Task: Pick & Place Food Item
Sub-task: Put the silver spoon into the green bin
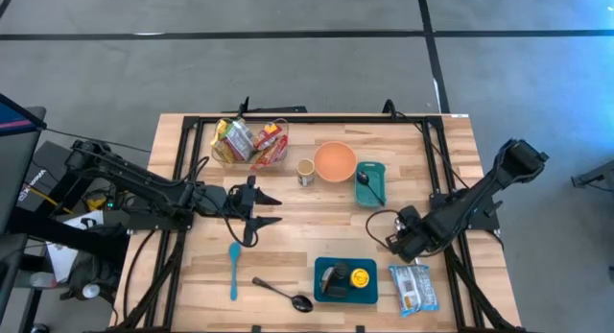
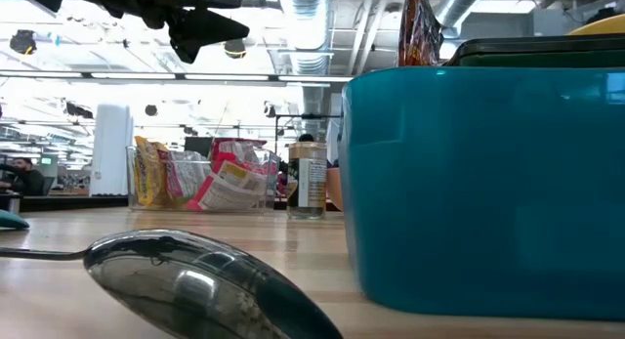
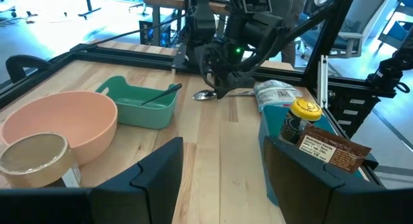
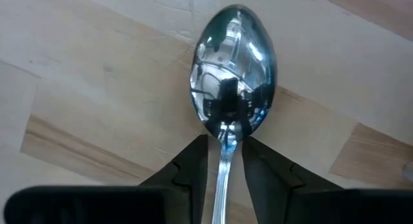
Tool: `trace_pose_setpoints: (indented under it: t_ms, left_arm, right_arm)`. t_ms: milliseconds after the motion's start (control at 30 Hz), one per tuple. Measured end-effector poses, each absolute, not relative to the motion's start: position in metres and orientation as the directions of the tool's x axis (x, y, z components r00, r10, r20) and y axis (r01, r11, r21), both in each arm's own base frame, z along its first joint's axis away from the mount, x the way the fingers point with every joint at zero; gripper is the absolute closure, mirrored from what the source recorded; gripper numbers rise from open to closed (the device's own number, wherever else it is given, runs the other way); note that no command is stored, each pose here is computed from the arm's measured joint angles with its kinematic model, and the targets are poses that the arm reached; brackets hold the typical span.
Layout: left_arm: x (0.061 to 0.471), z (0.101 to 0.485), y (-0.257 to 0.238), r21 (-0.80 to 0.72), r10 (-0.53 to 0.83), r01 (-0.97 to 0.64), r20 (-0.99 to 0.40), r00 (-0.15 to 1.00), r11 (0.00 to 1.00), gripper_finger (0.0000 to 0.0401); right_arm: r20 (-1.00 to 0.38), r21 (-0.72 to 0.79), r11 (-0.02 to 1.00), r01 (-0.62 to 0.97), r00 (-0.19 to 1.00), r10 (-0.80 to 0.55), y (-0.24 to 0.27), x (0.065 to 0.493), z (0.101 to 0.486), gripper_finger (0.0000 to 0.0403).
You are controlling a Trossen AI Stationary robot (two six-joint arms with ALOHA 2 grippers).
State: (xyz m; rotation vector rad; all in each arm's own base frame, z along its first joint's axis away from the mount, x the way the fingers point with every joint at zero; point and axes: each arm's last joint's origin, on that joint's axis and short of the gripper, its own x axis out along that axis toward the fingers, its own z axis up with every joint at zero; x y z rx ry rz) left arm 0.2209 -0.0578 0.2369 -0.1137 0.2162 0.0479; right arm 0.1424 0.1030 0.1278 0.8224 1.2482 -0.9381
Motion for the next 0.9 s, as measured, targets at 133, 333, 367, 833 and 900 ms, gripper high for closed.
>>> trace_pose_setpoints:
  t_ms: [133, 333, 367, 833, 900]
  left_arm:
    - [0.221, 0.2368, -0.0578, -0.107, 0.035, -0.06, -0.217, 0.976, 0.992, 0.0191]
    - [0.221, 0.2368, -0.0578, -0.107, 0.035, -0.06, -0.217, 0.976, 0.992, 0.0191]
    - [0.221, 0.2368, -0.0578, -0.107, 0.036, -0.06, -0.217, 0.976, 0.992, 0.0191]
    - [0.221, 0.2368, -0.0578, -0.107, 0.035, -0.06, -0.217, 0.976, 0.992, 0.0191]
    - [0.221, 0.2368, -0.0578, -0.107, 0.035, -0.06, -0.217, 0.976, 0.992, 0.0191]
  right_arm:
    - [-0.99, -0.001, 0.404, 0.915, 0.057, -0.131, 0.1051, 0.1452, 0.1307, 0.0311]
    - [-0.991, 0.009, 0.411, 0.911, 0.064, -0.12, 0.1057, 0.1458, 0.1335, 0.0338]
    - [-0.991, 0.009, 0.412, 0.911, 0.063, -0.118, 0.1057, 0.1458, 0.1335, 0.0344]
    - [-0.991, 0.006, 0.427, 0.904, 0.062, -0.117, 0.1057, 0.1457, 0.134, 0.039]
    - [-0.991, 0.005, 0.427, 0.904, 0.061, -0.117, 0.1057, 0.1456, 0.134, 0.0387]
